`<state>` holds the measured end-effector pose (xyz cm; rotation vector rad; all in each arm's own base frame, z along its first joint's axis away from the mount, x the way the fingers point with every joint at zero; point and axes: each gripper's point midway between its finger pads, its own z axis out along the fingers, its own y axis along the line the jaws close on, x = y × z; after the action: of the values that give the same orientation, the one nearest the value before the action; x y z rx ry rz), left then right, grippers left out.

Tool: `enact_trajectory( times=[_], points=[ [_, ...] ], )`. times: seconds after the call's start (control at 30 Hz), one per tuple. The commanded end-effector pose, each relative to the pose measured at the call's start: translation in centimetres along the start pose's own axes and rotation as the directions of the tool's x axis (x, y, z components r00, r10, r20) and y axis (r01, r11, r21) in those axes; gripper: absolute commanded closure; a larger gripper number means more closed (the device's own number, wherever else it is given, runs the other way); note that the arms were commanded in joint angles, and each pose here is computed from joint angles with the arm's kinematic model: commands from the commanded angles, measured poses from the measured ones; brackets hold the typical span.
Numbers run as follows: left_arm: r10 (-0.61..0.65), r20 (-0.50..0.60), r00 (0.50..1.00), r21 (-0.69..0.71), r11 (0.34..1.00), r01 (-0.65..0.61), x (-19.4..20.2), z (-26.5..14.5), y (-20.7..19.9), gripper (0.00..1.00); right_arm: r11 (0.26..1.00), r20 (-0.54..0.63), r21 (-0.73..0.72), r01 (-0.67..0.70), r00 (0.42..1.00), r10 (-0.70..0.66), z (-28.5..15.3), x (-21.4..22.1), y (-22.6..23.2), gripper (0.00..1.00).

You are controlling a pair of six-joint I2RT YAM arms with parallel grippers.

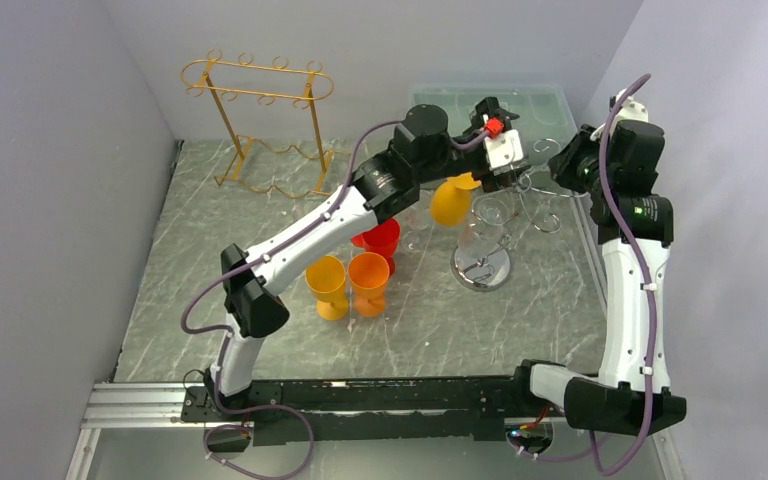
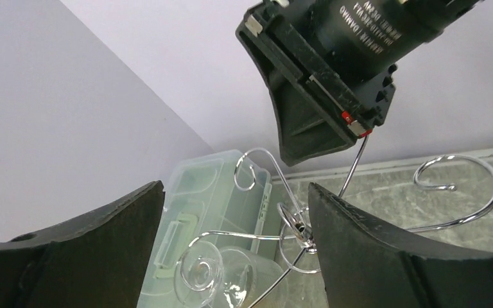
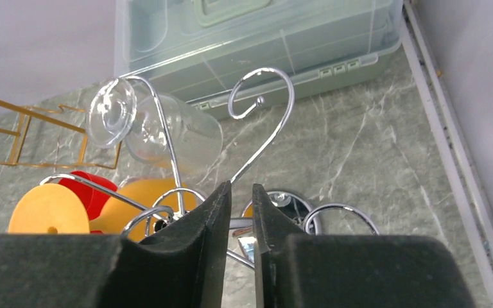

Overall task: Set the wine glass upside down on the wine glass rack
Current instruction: Adjust the wine rack at the center of the board.

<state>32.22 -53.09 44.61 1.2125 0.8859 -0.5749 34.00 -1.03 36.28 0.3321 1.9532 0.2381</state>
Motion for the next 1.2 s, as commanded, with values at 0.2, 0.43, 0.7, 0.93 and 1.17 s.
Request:
enact_trajectory(
  times=[0.2, 0.43, 0.7, 0.93, 1.17],
  points=[
    [-0.083, 0.153, 0.985, 0.114, 0.991, 0.065, -8.6, -4.3, -0.7, 0.11, 0.999, 0.125, 0.012, 0.042, 0.991, -0.043, -0.4, -5.2, 0.6, 0.64],
    [0.073, 0.011, 0.997, 0.409, 0.910, -0.072, -5.3, -5.5, -10.2, 0.13, 0.997, 0.089, 0.037, 0.061, 0.994, -0.064, 3.4, -4.9, -0.4, 0.55],
    [0.312, 0.157, 0.937, 0.340, 0.874, -0.348, -5.5, -3.0, -13.9, 0.18, 0.998, 0.076, 0.027, 0.055, 0.996, -0.057, 5.2, -4.6, -0.5, 0.55],
    [0.527, 0.224, 0.820, 0.146, 0.813, -0.563, -5.7, -0.4, -13.9, 0.21, 0.998, 0.063, 0.041, 0.040, 0.997, -0.042, 5.6, -3.9, -1.2, 0.55],
    [0.612, 0.257, 0.748, 0.023, 0.770, -0.638, -6.8, 0.2, -14.0, 0.26, 1.000, 0.059, 0.026, 0.006, 0.998, -0.008, 6.1, -3.6, -1.5, 0.55]
  ],
)
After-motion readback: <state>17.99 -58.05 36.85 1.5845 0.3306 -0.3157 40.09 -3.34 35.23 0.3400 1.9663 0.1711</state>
